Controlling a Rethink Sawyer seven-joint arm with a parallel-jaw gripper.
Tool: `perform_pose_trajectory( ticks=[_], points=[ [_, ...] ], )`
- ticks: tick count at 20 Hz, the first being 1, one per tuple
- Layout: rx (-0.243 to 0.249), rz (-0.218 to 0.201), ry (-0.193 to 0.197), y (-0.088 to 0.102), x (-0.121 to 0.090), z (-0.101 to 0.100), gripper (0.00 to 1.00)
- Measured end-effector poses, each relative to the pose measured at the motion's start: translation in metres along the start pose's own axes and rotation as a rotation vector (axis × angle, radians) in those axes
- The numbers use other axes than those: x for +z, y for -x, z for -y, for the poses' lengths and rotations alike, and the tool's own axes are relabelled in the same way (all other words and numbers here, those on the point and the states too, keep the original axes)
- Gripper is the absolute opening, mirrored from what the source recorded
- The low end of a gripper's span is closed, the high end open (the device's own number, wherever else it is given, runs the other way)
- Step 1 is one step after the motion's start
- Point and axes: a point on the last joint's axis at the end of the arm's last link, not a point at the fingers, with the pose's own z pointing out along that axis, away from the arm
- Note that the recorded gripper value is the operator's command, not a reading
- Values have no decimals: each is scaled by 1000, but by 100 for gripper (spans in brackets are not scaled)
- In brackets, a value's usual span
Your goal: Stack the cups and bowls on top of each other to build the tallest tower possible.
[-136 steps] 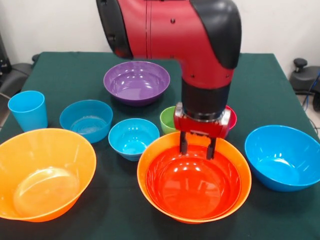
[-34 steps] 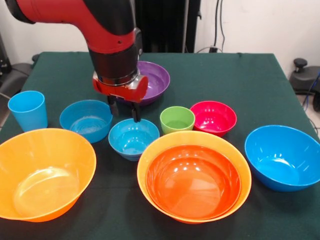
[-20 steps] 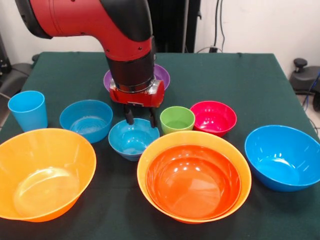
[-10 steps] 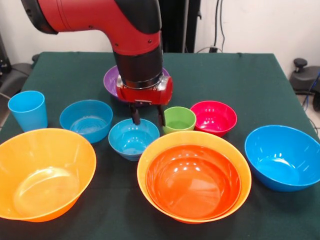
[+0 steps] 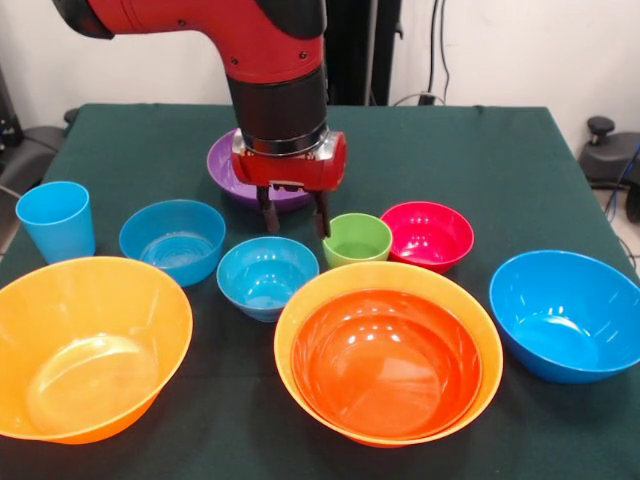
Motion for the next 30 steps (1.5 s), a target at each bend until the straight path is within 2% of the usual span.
perform_pose_trajectory(
  ticks=[10, 22, 30],
  points=[
    [-10, -1, -5, -5, -6, -3, 100],
    [-18, -29, -3, -19, -1, -6, 100],
    [-17, -30, -2, -19, -1, -5, 100]
  ],
)
